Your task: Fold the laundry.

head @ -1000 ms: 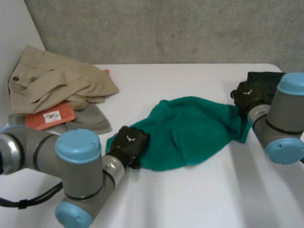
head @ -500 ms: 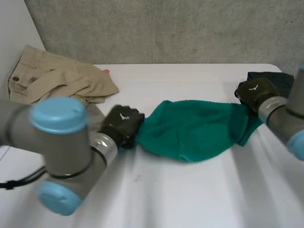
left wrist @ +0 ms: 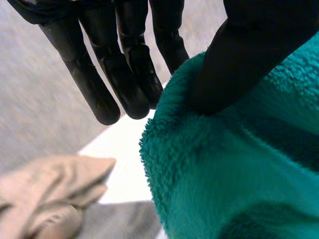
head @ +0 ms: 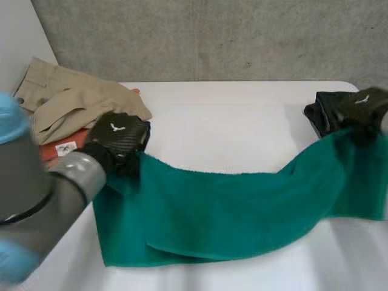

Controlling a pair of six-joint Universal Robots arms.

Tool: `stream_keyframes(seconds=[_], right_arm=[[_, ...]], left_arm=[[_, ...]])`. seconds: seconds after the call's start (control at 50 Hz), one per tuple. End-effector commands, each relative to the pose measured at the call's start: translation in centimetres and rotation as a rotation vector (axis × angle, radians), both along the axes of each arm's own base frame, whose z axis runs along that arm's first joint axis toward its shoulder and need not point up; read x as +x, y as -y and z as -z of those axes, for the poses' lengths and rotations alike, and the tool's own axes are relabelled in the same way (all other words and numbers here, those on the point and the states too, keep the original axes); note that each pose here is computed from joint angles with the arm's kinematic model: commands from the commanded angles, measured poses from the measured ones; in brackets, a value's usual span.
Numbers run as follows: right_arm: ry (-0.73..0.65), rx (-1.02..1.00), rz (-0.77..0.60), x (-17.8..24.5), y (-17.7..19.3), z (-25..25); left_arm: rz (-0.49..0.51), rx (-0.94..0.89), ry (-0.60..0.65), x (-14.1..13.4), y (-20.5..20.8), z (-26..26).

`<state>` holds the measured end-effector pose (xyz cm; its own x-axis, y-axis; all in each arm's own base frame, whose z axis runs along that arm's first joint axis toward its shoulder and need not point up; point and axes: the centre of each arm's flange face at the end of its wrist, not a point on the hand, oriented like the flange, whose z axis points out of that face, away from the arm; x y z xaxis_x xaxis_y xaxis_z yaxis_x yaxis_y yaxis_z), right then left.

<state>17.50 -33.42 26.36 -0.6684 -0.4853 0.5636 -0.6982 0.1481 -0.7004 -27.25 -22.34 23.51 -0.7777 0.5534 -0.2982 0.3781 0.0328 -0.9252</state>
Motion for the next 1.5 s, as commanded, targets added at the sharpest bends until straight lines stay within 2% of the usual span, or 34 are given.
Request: stream_keyframes(seconds=[0.02,0.04,0.06,0.1,0.12,0.16,0.22,0.28,0.4,0.62,0.7,0.82,0.88,0.96,1.04,1.12,1.18,1.28,1.34,1.42,1.5], right_arm=[[0.147,-0.163,0.085,0.6,5.2,0.4],[0.172,-0.213,0.099,0.6,5.7,-0.5],[0.217,-0.307,0.117,0.6,6.3,-2.1],[0.269,-0.413,0.127,0.5,6.7,-4.2],[0.318,-0.526,0.121,0.4,6.5,-6.8],[0.364,-0.625,0.103,0.4,5.4,-9.8],[0.377,-0.668,0.068,0.5,3.5,-12.2],[0.379,-0.654,0.007,0.8,2.1,-13.3],[0.378,-0.576,-0.053,1.1,1.5,-12.5],[0.332,-0.214,-0.012,1.6,2.1,-1.4],[0.326,-0.157,0.008,1.2,1.6,-0.3],[0.320,-0.165,0.006,1.2,1.1,-1.3],[0.325,-0.158,0.012,1.2,2.1,-0.7],[0.286,-0.049,0.042,1.8,5.0,5.0],[0.226,-0.047,0.099,1.9,7.4,8.0],[0.193,-0.068,0.121,2.0,9.5,11.3],[0.207,-0.142,0.128,2.2,10.4,11.3],[0.231,-0.227,0.138,1.9,10.1,8.9],[0.233,-0.269,0.127,1.5,8.7,6.0],[0.226,-0.270,0.111,1.3,6.4,4.0],[0.195,-0.095,0.051,1.1,2.7,5.3]], left_arm=[[-0.004,-0.150,-0.062,-3.6,7.9,-1.4],[-0.006,-0.175,-0.078,-3.7,8.4,-2.1],[-0.027,-0.307,-0.154,-4.0,10.0,-5.9],[-0.035,-0.361,-0.184,-4.0,10.5,-7.3],[-0.041,-0.423,-0.225,-3.9,10.8,-8.9],[-0.045,-0.511,-0.295,-3.5,10.2,-12.1],[-0.037,-0.573,-0.375,-2.3,8.3,-15.5],[-0.031,-0.569,-0.388,-1.8,7.3,-15.9],[-0.036,-0.483,-0.342,-0.9,5.7,-13.1],[-0.054,-0.199,-0.195,-0.3,4.7,-2.2],[-0.049,-0.186,-0.192,-0.1,3.9,-2.0],[-0.032,-0.229,-0.223,0.1,2.4,-3.9],[-0.020,-0.214,-0.214,-0.2,3.2,-3.1],[-0.009,-0.091,-0.148,-1.4,5.9,2.3],[-0.013,-0.022,-0.106,-2.7,8.6,6.1],[0.007,0.006,-0.003,-3.7,10.5,9.4],[0.025,-0.018,0.073,-4.3,11.6,10.3],[0.030,-0.078,0.088,-4.8,11.8,8.7],[0.020,-0.127,0.066,-4.7,10.5,5.3],[0.018,-0.111,0.077,-3.3,7.8,3.8],[0.031,-0.054,0.104,-1.6,3.8,3.9]])
